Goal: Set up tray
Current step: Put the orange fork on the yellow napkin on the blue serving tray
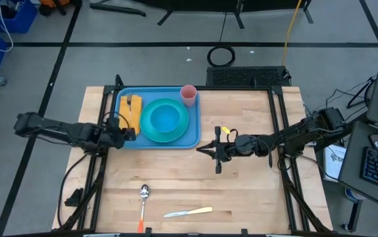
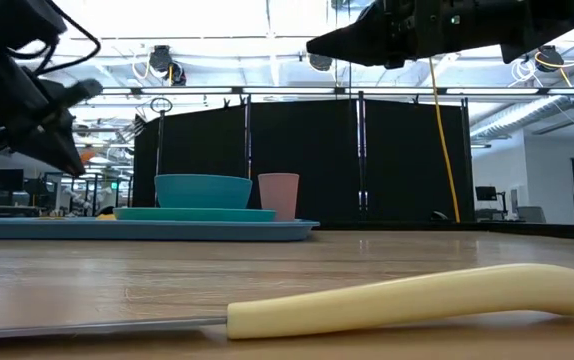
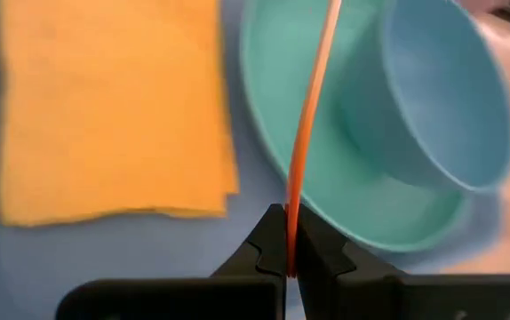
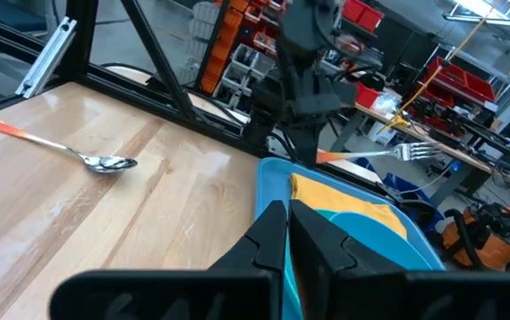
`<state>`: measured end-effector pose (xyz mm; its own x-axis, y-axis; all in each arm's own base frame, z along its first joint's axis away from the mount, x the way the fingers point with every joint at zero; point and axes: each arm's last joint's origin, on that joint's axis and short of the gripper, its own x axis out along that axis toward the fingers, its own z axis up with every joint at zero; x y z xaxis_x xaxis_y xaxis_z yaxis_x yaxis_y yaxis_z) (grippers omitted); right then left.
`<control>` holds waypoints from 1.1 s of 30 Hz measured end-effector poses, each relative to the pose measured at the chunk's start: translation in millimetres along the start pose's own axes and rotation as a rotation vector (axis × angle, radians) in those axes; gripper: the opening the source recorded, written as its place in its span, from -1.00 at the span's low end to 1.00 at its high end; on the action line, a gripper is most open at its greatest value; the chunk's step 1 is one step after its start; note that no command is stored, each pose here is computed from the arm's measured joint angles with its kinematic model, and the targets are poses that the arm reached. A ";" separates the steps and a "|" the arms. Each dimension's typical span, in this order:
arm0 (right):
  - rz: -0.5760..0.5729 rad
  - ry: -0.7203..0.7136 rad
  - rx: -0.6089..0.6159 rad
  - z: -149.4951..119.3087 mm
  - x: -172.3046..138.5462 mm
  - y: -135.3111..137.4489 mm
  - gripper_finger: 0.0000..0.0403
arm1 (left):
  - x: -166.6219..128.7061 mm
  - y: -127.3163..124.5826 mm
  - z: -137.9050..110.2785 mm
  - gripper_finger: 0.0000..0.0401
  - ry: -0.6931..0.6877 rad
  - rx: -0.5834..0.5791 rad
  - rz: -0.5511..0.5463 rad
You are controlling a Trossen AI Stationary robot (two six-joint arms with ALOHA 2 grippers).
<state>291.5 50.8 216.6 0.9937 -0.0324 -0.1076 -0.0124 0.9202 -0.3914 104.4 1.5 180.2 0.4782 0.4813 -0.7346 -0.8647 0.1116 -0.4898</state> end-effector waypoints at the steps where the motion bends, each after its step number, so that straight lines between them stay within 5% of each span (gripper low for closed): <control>1: 0.010 -0.007 0.001 0.1 0.2 -0.7 -0.97 | 2.3 0.2 0.8 -0.96 -0.015 -0.002 0.024; 13: 0.060 -0.055 0.009 1.1 1.2 -4.9 -0.97 | 34.1 3.5 12.5 -0.96 0.033 -0.031 0.302; 33: 0.060 -0.052 0.023 0.7 1.3 -5.2 -0.97 | 46.3 25.9 47.3 -0.96 0.228 -0.114 0.395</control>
<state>292.9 46.3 219.1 0.9957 0.0433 -0.0822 -0.0704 0.9287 -0.3641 96.9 67.8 155.8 0.1480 0.2626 -0.9535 -0.9711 -0.1439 -0.1904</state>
